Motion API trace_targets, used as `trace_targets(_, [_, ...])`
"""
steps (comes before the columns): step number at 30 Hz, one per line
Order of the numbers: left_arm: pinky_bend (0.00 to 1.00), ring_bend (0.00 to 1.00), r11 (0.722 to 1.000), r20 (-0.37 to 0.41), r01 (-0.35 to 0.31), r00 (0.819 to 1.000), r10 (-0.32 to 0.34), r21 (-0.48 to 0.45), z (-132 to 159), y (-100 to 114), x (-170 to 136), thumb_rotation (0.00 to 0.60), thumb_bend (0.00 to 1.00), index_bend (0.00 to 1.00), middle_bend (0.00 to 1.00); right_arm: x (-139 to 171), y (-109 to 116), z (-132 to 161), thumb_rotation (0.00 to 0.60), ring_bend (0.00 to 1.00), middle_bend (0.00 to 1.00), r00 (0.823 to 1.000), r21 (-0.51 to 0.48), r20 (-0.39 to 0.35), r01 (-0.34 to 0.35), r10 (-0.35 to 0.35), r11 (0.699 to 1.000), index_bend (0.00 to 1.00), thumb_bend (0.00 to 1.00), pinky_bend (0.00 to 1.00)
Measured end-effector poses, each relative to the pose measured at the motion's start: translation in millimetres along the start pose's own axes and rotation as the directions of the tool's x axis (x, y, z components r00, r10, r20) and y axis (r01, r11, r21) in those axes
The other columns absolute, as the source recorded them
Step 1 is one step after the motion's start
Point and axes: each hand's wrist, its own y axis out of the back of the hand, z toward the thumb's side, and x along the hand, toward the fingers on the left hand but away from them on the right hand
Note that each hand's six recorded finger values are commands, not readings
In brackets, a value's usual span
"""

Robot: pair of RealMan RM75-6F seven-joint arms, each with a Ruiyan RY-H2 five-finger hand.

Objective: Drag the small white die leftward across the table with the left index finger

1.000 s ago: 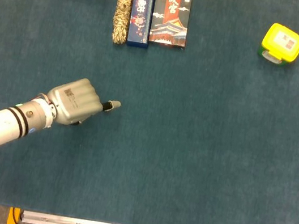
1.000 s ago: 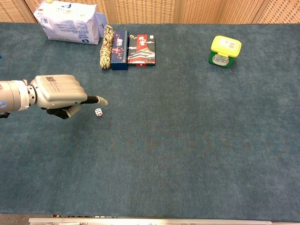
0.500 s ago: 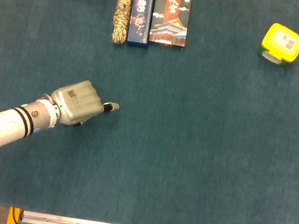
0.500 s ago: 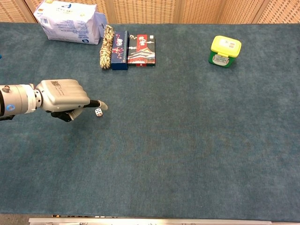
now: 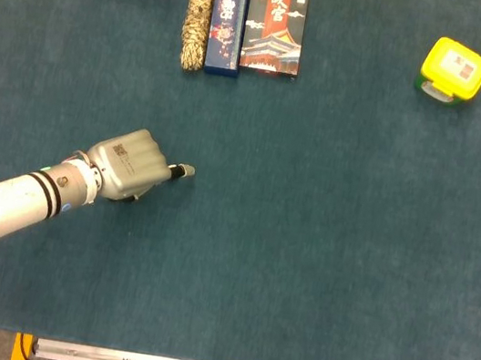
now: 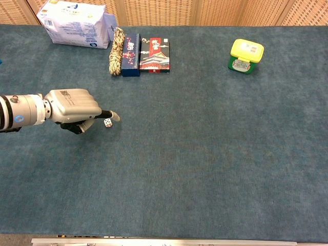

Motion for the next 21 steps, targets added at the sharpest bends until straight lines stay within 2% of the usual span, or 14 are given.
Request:
trace_targets(11, [1.0,0.99,0.999,-0.011,-0.011,1.0,0.011,-0.035,-2.0,-4.4,4.9,0.6,1.0,0.12,1.0,-1.3,-0.1,-3.3,0.6,0.19,0.32,1.0,0.017,0.024,0.002,-0.003,1.0,0.33,0.16,0.35])
trace_targets(21, [1.0,0.99,0.999,-0.019,0.004,1.0,-0.005,-0.05,-6.1,-12.2,-0.5,0.6,1.0,0.12,1.0,-1.5,-5.3,-1.9,0.6,0.19,0.32,1.0,0.034,0.02,-0.025,0.024,0.999,0.33,0.16,0.35])
